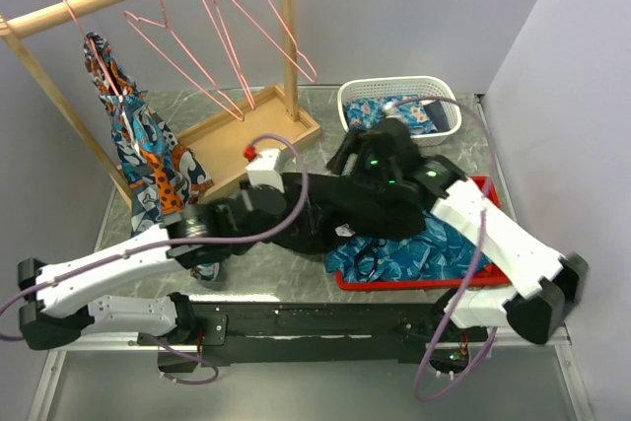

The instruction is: Place the shorts on the hanger

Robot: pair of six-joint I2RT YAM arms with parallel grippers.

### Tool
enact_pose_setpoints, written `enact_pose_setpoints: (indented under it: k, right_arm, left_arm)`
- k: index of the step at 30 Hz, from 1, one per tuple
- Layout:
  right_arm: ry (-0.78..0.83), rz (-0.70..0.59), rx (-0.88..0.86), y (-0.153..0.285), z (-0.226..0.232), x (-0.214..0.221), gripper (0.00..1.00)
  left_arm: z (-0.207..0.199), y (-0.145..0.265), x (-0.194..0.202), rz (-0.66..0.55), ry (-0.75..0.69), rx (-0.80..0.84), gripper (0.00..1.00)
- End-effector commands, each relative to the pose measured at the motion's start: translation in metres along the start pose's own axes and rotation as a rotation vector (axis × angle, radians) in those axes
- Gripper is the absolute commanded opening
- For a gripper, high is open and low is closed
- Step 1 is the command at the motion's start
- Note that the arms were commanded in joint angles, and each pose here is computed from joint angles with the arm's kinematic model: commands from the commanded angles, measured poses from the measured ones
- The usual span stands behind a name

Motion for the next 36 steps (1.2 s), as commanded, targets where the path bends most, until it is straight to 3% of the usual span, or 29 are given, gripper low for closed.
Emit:
enact_pose_setpoints:
  k: [1, 5, 9, 17, 22, 23, 24, 25, 27, 36]
  right_arm:
    - [-0.022, -0.182, -0.004, 0.038, -0.036, -0.034, 0.85]
    - [-0.037, -0.311, 0.099, 0.057, -0.081, -0.033, 0.84]
    - [-0.017, -0.318, 0.182, 0.056, -0.111, -0.014, 0.83]
    - [0.011, -0.309, 0.204, 0.049, -0.136, 0.008, 0.81]
    - [0.043, -0.262, 0.189, 0.041, -0.145, 0.020, 0.79]
    - [0.049, -0.255, 0.189, 0.040, -0.146, 0.021, 0.79]
    - [0.052, -0.249, 0.193, 0.040, -0.146, 0.022, 0.79]
    - [0.060, -0.237, 0.188, 0.040, -0.146, 0.023, 0.79]
    - [0.092, -0.228, 0.171, 0.042, -0.143, 0.022, 0.78]
    - [0.296, -0.210, 0.019, 0.063, -0.110, 0.040, 0.80]
  left_arm:
    - [-0.009, -0.020, 0.034, 0.064, -0.055, -0.040, 0.93]
    - [-0.024, -0.049, 0.058, 0.107, -0.113, -0.105, 0.81]
    - [-0.027, -0.073, 0.075, 0.129, -0.140, -0.227, 0.64]
    - [-0.022, -0.111, 0.097, 0.097, -0.107, -0.347, 0.61]
    - [-0.010, -0.125, 0.091, 0.040, -0.066, -0.393, 0.47]
    - [-0.004, -0.129, 0.085, 0.029, -0.053, -0.411, 0.42]
    - [0.000, -0.129, 0.080, 0.015, -0.055, -0.433, 0.23]
    - [0.003, -0.125, 0.070, 0.002, -0.057, -0.453, 0.13]
    - [0.007, -0.118, 0.052, -0.026, -0.062, -0.463, 0.01]
    - [0.000, -0.086, -0.032, 0.000, -0.141, -0.312, 0.01]
Point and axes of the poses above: each gripper's point midway between its finger pads, its own y axis back along the fingers, its own z axis along the line the jaws close on, x = y × z, the point moved 9 cm from there along y, back along the fingers, and after that the axes turned 5 degrees about -y, right-handed, at the moved point
